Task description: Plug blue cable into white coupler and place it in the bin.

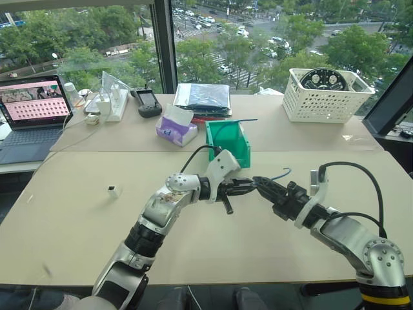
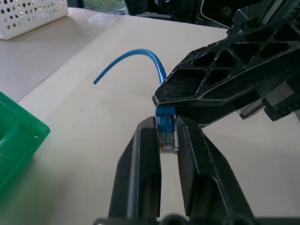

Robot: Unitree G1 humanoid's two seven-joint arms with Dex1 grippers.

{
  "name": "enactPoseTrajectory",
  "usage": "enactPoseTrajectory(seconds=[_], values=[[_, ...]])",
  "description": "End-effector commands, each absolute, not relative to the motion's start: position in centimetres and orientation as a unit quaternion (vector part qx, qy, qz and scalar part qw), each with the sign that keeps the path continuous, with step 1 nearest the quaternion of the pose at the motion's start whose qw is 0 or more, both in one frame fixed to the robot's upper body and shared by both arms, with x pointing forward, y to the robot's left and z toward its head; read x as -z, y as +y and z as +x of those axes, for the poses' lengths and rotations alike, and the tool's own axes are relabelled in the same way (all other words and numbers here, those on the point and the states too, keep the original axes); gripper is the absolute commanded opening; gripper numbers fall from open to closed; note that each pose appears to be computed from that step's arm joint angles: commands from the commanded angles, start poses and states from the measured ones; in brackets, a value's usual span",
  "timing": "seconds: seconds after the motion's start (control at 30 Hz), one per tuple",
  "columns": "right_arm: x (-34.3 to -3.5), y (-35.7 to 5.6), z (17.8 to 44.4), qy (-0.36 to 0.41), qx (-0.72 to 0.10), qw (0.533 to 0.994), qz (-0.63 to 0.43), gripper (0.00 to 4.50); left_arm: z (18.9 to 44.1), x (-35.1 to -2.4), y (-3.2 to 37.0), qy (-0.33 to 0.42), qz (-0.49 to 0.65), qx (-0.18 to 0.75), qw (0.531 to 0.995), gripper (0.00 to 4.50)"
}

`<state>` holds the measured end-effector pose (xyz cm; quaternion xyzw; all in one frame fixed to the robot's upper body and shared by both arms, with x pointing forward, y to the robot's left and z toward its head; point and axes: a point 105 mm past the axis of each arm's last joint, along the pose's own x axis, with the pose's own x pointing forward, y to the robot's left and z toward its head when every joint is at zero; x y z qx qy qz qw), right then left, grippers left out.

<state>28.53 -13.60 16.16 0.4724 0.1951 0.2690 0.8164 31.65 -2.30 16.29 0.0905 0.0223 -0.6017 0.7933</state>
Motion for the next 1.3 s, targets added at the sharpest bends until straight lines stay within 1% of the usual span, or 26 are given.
enactPoseTrajectory(seconds=[0.03,0.2,0.4,0.57,0.6,0.73,0.8,0.9,0.93,0.97,1.0,1.07,1.13,1.23,1.3], values=[[-17.5,-12.9,28.0,0.177,-0.302,0.814,0.464,1.67,31.0,-17.4,-3.0,-0.001,0.095,0.612,0.785,0.08],[-17.6,-13.0,28.2,0.172,-0.299,0.815,0.466,1.67,31.0,-17.4,-3.0,-0.001,0.097,0.612,0.785,0.08],[-17.7,-13.5,28.6,0.164,-0.289,0.82,0.465,0.04,31.2,-17.2,-2.7,0.002,0.1,0.608,0.787,0.08],[-17.8,-14.2,28.9,0.158,-0.28,0.827,0.461,0.04,31.0,-16.7,-2.1,0.014,0.1,0.611,0.785,0.08],[-17.8,-14.4,28.9,0.156,-0.277,0.829,0.46,0.01,30.9,-16.5,-1.9,0.019,0.099,0.612,0.785,0.58],[-17.6,-15.0,29.2,0.153,-0.269,0.837,0.452,0.0,30.3,-16.5,-1.2,0.034,0.07,0.622,0.779,1.91],[-17.9,-15.2,29.3,0.148,-0.269,0.838,0.45,0.0,30.2,-16.0,-0.2,0.043,0.078,0.619,0.781,2.58],[-18.3,-15.5,29.6,0.141,-0.27,0.841,0.446,0.0,29.6,-14.5,2.7,0.07,0.093,0.622,0.775,3.7],[-18.4,-15.6,29.7,0.139,-0.27,0.842,0.445,0.0,29.6,-14.1,3.8,0.075,0.096,0.618,0.777,4.0],[-18.6,-15.6,29.8,0.138,-0.269,0.843,0.445,0.0,29.5,-13.8,4.8,0.08,0.1,0.614,0.779,4.43],[-18.6,-15.7,29.8,0.137,-0.27,0.843,0.445,0.0,29.5,-13.7,5.5,0.082,0.103,0.611,0.781,4.43],[-18.9,-15.6,30.0,0.136,-0.275,0.843,0.441,0.0,29.6,-13.0,7.9,0.087,0.111,0.588,0.796,4.43],[-19.0,-15.4,30.2,0.137,-0.279,0.844,0.438,0.0,29.4,-12.8,9.6,0.079,0.092,0.573,0.81,4.43],[-19.1,-15.0,30.5,0.139,-0.29,0.841,0.435,0.0,27.9,-12.2,11.6,0.079,0.055,0.565,0.82,4.43],[-19.2,-14.7,30.8,0.142,-0.297,0.839,0.433,0.0,27.4,-12.1,12.7,0.069,0.021,0.539,0.839,4.43]])
